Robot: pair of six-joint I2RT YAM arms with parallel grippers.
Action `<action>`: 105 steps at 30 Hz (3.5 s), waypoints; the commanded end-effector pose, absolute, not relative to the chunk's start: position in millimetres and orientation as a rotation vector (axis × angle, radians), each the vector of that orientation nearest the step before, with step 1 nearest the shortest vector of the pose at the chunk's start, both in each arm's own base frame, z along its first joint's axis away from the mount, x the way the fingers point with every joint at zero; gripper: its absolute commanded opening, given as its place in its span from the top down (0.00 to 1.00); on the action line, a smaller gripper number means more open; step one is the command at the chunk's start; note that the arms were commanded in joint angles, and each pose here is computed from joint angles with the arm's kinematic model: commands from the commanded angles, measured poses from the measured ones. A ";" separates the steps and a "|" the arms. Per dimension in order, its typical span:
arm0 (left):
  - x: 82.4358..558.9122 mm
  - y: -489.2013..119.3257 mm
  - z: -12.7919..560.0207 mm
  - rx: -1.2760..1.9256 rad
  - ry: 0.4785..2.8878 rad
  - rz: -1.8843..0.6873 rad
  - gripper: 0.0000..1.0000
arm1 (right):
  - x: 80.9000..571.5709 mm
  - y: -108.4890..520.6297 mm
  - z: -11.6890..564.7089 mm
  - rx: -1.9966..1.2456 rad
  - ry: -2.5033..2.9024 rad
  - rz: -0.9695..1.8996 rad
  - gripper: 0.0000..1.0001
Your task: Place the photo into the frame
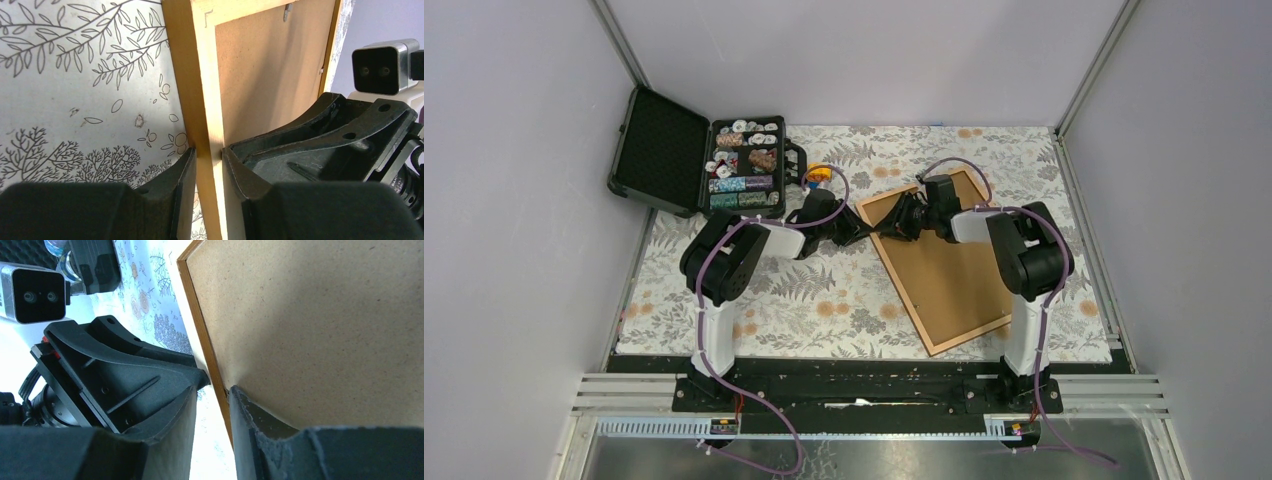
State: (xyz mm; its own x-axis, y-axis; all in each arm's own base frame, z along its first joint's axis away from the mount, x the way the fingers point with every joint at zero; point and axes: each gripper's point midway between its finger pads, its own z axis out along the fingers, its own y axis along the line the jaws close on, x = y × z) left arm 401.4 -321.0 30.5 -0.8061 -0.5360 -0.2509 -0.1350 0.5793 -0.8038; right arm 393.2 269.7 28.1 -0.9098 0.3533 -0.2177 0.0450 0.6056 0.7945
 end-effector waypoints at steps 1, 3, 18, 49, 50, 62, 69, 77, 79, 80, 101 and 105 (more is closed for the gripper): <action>410.7 -310.3 22.3 -0.582 2.318 -1.096 0.72 | 359.8 269.3 24.9 0.261 2.604 1.225 0.62; 410.6 -308.2 25.9 -0.581 2.295 -1.098 0.72 | 362.3 270.2 21.4 0.221 2.609 1.225 0.61; 406.2 -293.8 31.3 -0.658 2.226 -1.106 0.56 | 378.1 267.7 16.1 0.005 2.617 1.172 0.59; 411.5 -295.9 16.9 -0.684 2.292 -1.059 0.67 | 388.4 269.2 10.5 0.068 2.629 1.289 0.69; 411.5 -295.8 16.8 -0.685 2.292 -1.058 0.67 | 383.6 271.3 10.0 0.063 2.632 1.322 0.69; 412.6 -298.1 13.3 -0.690 2.313 -1.055 0.66 | 360.9 265.6 4.3 0.013 2.735 1.260 0.70; 412.0 -299.6 13.5 -0.681 2.315 -1.066 0.65 | 370.2 269.0 31.8 -0.035 2.715 1.249 0.69; 411.2 -301.8 17.9 -0.645 2.304 -1.089 0.63 | 377.7 242.7 92.5 -0.128 2.646 0.969 0.49; 410.8 -303.7 19.3 -0.628 2.304 -1.102 0.62 | 366.6 230.8 97.7 -0.149 2.650 0.900 0.42; 410.0 -304.8 21.0 -0.618 2.298 -1.112 0.62 | 358.5 225.2 98.0 -0.166 2.659 0.867 0.39; 358.0 -299.1 87.0 -0.329 2.087 -1.177 0.26 | 166.9 174.9 35.0 -0.232 2.904 0.295 0.33; 340.7 -284.5 88.4 -0.342 2.073 -1.158 0.26 | 158.9 177.5 28.3 -0.239 2.867 0.171 0.43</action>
State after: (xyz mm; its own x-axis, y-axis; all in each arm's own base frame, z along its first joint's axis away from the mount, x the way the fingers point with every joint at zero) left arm 340.3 -293.7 59.7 -0.7677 -0.5088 -0.3895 0.0329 0.5758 -0.8170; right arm 153.5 172.9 26.3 -0.9676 -0.1832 -0.1738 -0.2121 0.9631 0.1656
